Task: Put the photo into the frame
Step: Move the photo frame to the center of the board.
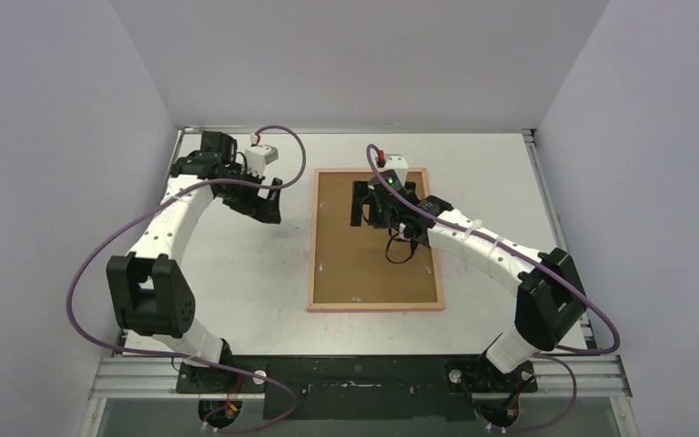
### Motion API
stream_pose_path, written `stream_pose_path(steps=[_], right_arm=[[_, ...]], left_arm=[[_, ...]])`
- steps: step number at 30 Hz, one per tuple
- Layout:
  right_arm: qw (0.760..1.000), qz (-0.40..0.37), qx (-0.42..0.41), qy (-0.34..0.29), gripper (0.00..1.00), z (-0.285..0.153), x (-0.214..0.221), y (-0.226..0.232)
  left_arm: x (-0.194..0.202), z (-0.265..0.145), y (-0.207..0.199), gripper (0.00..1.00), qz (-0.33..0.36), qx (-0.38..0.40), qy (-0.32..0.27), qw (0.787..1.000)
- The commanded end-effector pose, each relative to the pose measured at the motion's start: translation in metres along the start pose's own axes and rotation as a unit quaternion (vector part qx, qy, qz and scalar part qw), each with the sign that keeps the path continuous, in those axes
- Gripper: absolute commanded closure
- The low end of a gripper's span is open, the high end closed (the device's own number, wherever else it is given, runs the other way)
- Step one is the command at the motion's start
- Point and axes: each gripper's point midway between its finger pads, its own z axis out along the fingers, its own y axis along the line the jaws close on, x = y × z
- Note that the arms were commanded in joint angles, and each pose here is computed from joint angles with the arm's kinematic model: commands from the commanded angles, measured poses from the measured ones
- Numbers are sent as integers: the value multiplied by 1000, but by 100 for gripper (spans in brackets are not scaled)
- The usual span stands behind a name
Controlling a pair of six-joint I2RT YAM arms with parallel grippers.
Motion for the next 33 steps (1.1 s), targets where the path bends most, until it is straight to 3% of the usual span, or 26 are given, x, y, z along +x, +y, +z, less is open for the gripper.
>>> stream_pose_path(steps=[1, 10, 14, 18, 20, 26, 33], right_arm=[[999, 11, -21, -40, 2, -5, -27, 16], [995, 12, -97, -24, 5, 21, -37, 47], [994, 53, -79, -46, 3, 38, -80, 11], [996, 58, 9, -70, 0, 48, -109, -45], [994, 62, 60, -74, 5, 51, -113, -78], [986, 117, 109, -49, 7, 68, -87, -155], [986, 130, 105, -7, 4, 63, -35, -170]], left_arm=[[-23, 28, -26, 6, -104, 69, -26, 992], [-23, 95, -40, 28, -174, 100, -4, 980], [-18, 123, -43, 40, -192, 98, 12, 977], [-18, 139, -42, 44, -182, 79, 17, 980], [-15, 146, -40, 44, -177, 69, 29, 981], [-5, 161, -41, 46, -172, 61, 61, 981], [1, 167, -42, 49, -174, 60, 67, 981]])
